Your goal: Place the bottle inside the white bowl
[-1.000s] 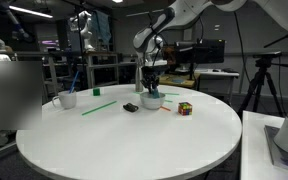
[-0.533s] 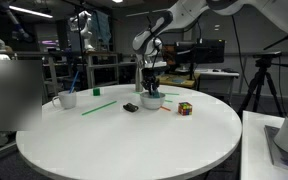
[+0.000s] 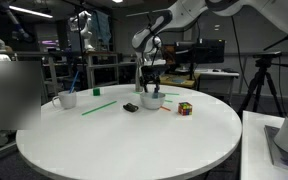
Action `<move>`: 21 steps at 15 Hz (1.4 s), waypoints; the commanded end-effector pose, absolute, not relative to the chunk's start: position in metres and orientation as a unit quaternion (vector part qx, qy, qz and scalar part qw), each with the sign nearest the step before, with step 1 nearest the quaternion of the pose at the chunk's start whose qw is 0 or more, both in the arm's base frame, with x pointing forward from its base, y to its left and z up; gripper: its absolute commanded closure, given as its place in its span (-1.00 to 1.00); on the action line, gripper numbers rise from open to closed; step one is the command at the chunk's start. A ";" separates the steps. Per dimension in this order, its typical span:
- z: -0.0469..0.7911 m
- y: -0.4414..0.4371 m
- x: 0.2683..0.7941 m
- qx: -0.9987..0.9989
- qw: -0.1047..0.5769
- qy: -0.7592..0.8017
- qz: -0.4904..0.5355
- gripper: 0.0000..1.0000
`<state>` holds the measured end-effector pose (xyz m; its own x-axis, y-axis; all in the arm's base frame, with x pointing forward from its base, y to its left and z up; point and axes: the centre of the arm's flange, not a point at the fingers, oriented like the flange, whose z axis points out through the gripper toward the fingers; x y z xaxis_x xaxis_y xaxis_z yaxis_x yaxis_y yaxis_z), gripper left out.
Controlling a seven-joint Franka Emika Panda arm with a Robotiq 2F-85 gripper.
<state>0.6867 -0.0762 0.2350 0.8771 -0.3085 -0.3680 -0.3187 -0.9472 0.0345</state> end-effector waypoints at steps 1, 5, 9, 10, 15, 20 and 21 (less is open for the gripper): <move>0.259 -0.087 0.693 -0.968 0.017 0.167 0.184 -1.00; 0.294 -0.089 0.685 -0.974 0.014 0.165 0.155 -1.00; 0.337 -0.086 0.676 -0.978 0.003 0.165 0.131 -1.00; 0.346 -0.086 0.674 -0.978 0.001 0.167 0.129 -1.00; 0.392 -0.092 0.658 -0.971 -0.019 0.192 0.140 -1.00; 0.456 -0.089 0.628 -0.970 0.003 0.184 0.156 -1.00; 0.471 -0.089 0.622 -0.971 0.005 0.184 0.151 -1.00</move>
<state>0.6520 -0.0922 0.4290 0.8873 -0.3508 -0.2994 -0.3494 -0.9351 0.0602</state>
